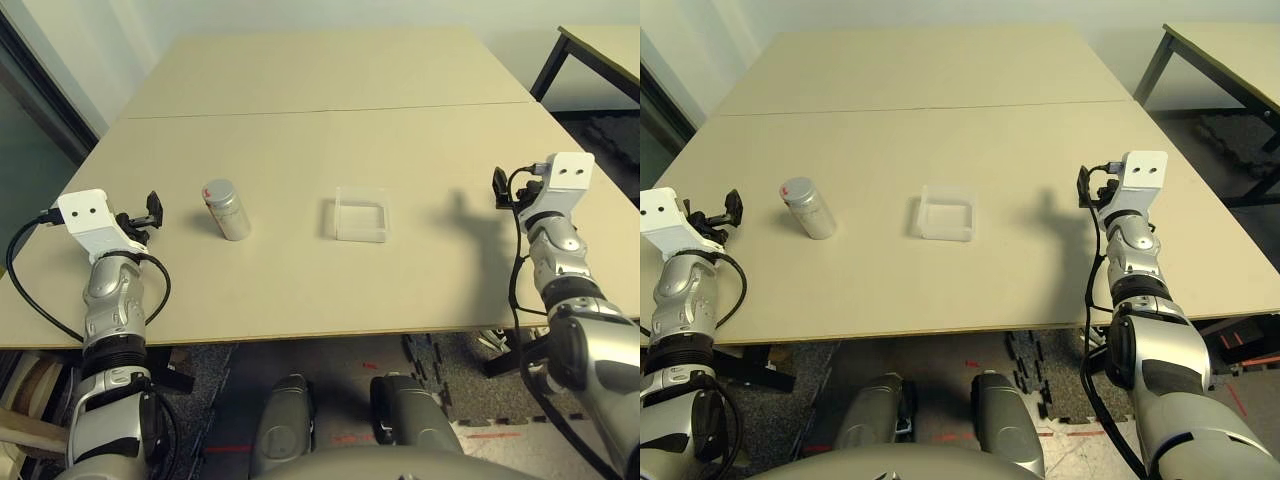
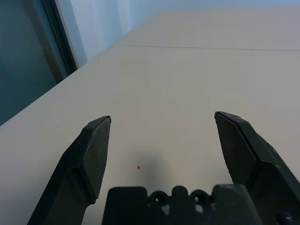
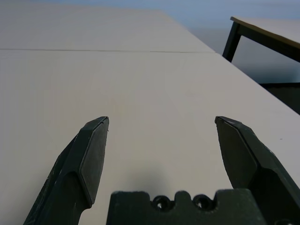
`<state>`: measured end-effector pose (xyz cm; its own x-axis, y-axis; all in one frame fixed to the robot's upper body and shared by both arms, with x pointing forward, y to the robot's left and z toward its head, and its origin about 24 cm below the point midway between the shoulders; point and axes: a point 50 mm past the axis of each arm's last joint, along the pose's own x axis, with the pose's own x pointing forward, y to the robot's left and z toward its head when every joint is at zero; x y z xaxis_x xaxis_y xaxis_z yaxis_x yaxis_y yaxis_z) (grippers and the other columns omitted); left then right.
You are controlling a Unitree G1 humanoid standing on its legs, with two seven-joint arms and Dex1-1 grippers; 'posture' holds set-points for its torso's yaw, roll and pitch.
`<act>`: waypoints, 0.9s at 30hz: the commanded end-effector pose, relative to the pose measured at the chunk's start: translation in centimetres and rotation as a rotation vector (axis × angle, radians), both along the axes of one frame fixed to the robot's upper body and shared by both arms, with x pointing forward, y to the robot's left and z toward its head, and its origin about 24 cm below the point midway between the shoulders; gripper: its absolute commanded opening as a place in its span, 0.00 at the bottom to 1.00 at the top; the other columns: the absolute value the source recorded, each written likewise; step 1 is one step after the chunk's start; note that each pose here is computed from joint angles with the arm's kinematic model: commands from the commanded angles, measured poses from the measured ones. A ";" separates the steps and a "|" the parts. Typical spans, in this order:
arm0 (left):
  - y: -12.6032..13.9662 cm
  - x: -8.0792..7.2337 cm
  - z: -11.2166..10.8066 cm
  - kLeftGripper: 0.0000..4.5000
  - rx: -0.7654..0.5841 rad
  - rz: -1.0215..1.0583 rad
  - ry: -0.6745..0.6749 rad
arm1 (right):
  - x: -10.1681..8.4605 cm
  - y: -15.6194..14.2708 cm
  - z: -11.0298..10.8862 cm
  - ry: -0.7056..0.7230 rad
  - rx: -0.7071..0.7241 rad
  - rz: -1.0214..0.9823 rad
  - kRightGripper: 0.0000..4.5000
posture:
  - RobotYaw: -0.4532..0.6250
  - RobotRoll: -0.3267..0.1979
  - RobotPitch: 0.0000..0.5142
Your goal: Pour the medicine from the bottle into the box.
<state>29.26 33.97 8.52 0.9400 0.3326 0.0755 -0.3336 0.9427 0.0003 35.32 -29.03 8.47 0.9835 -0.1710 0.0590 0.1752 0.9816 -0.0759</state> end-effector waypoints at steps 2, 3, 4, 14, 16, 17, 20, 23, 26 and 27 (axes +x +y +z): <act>0.1 0.3 -0.1 0.99 -0.004 -0.010 0.012 | -0.1 -0.4 0.4 -0.023 0.000 -0.016 1.00 | 0.42 0.62 0.13; 0.0 0.3 0.0 0.99 -0.004 -0.021 0.006 | -0.1 -0.5 0.5 -0.024 -0.001 -0.014 1.00 | 0.42 0.62 0.13; -0.2 0.3 0.2 0.99 0.000 -0.036 0.002 | -0.1 -0.5 0.6 -0.027 -0.002 -0.010 1.00 | 0.42 0.62 0.13; 1.5 -1.0 4.3 0.99 0.093 -0.243 -0.041 | 0.1 -0.7 2.4 -0.080 -0.017 0.094 1.00 | 0.42 0.62 0.15; 1.8 -1.8 5.4 0.99 0.111 -0.325 -0.028 | 0.2 -0.5 3.0 -0.089 -0.029 0.155 1.00 | 0.42 0.62 0.14; 1.9 -2.3 6.1 0.99 0.124 -0.392 -0.009 | 0.2 -0.3 3.4 -0.093 -0.035 0.207 1.00 | 0.42 0.62 0.14; 2.2 -3.8 6.9 0.99 0.127 -0.526 0.054 | 0.3 0.7 4.1 -0.093 -0.026 0.369 1.00 | 0.43 0.62 0.15; 2.2 -4.9 7.4 0.99 0.113 -0.621 0.116 | -0.1 2.6 5.1 -0.065 -0.038 0.628 1.00 | 0.44 0.62 0.17; 2.1 -5.6 7.2 0.99 0.126 -0.683 0.176 | -0.8 4.4 6.1 -0.017 -0.060 0.851 1.00 | 0.45 0.62 0.17; 2.0 -5.7 7.1 0.99 0.124 -0.698 0.188 | -1.0 4.8 6.5 -0.004 -0.061 0.900 1.00 | 0.45 0.62 0.17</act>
<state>23.80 36.27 15.51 0.9464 -0.3105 -0.0889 0.3198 0.9393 0.1240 34.73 -24.87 14.13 0.8047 0.5893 0.0716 -0.5779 0.8052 -0.1327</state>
